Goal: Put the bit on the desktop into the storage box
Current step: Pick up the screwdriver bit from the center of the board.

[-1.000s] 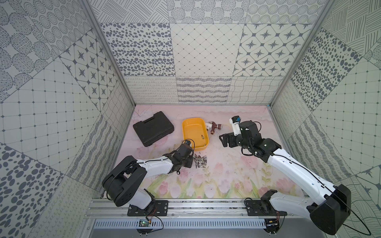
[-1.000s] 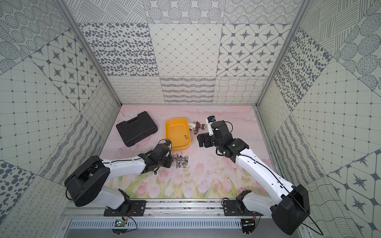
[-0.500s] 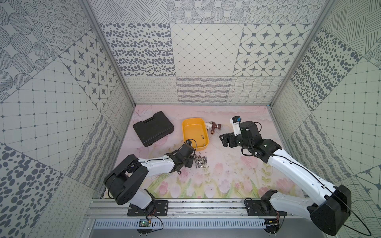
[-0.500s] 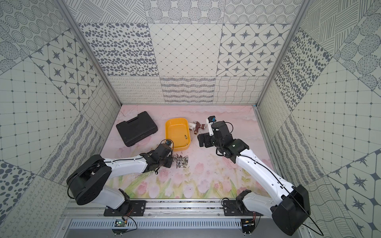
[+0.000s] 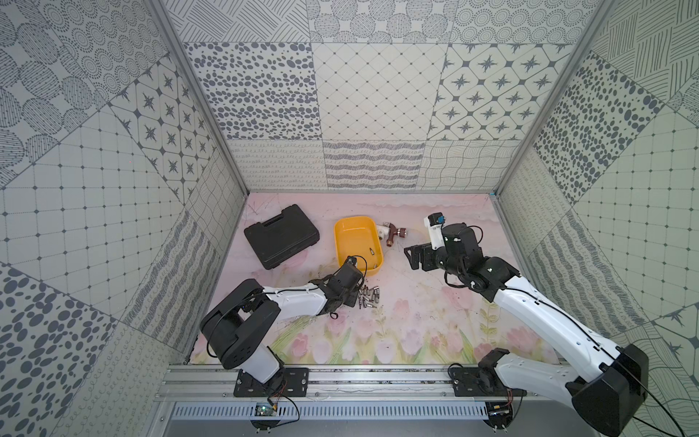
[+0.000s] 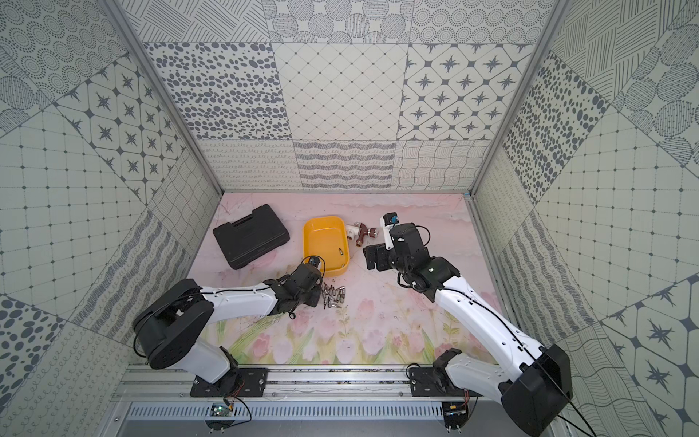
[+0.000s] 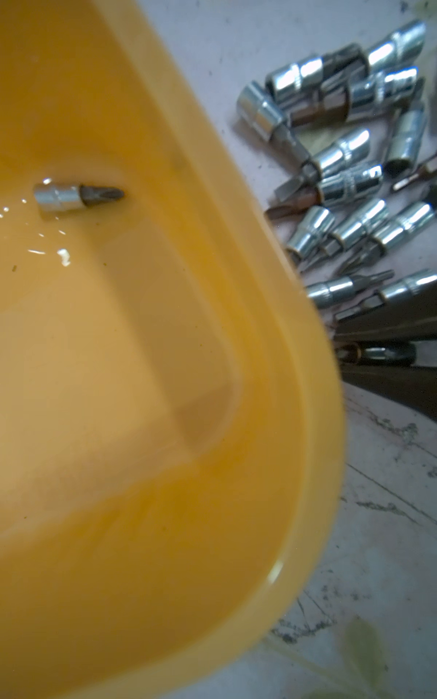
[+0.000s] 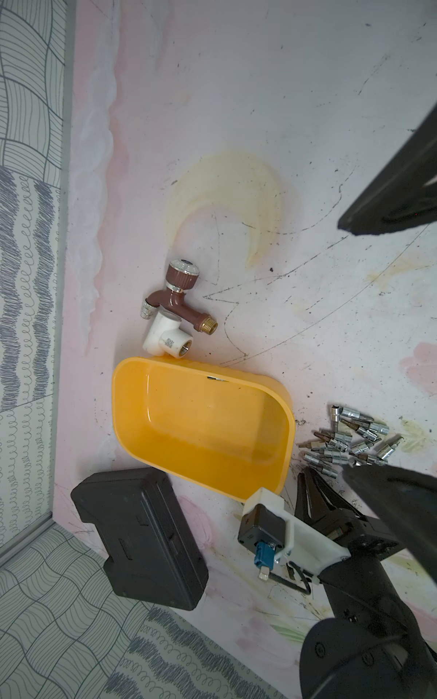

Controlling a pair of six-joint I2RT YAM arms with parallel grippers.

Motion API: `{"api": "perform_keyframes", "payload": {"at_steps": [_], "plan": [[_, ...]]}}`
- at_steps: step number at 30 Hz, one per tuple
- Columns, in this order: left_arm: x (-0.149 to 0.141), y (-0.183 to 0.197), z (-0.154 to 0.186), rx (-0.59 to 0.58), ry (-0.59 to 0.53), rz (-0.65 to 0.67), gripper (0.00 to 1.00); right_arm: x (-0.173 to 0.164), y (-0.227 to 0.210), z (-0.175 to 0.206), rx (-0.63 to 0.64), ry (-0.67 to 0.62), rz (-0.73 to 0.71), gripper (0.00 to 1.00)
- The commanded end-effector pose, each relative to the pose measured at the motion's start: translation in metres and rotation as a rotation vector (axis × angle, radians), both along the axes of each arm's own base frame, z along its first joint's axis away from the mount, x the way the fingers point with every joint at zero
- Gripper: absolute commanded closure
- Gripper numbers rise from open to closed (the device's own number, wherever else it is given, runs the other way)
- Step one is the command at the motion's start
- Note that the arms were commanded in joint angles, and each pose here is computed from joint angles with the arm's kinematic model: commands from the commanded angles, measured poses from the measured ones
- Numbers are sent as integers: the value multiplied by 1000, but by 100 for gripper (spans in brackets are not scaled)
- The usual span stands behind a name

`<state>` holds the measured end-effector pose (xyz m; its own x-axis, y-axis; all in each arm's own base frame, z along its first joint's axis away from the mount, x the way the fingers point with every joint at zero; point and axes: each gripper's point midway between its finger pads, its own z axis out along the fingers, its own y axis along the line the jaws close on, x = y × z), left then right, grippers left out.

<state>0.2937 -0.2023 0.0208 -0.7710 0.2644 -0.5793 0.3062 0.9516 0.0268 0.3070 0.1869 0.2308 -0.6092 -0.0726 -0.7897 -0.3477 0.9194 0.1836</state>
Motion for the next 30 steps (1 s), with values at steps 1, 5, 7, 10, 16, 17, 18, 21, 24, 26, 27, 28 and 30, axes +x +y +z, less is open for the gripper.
{"api": "perform_keyframes", "payload": {"at_steps": [1,5,7,10,16,17,18,21,24,26,27,28,30], "plan": [[-24,13,-19,79,102,-27,89,2,0,9,15,-48,-6,3],[-24,13,-17,75,102,-25,93,2,0,8,14,-47,-9,3],[-24,12,-15,68,101,-23,94,2,-1,9,15,-49,-12,3],[-24,11,-12,58,99,-21,96,2,-2,9,12,-53,-17,3],[-28,13,-5,44,97,-19,97,2,-4,10,11,-58,-21,3],[-29,13,-4,43,97,-18,97,1,-4,9,11,-55,-22,3],[-29,14,-3,40,93,-19,97,1,-4,9,12,-55,-23,4],[-30,16,3,33,82,-13,97,1,-4,11,16,-58,-24,4],[-31,17,10,23,66,-12,97,1,-4,12,22,-60,-26,3],[-31,17,17,11,52,-13,96,1,-4,14,27,-63,-28,3],[-31,17,21,5,45,-14,96,2,-4,14,27,-64,-30,3],[-30,17,26,-4,35,-14,96,2,-4,15,27,-66,-31,3],[-29,17,36,-22,12,-11,96,2,-5,15,29,-66,-34,3]]}}
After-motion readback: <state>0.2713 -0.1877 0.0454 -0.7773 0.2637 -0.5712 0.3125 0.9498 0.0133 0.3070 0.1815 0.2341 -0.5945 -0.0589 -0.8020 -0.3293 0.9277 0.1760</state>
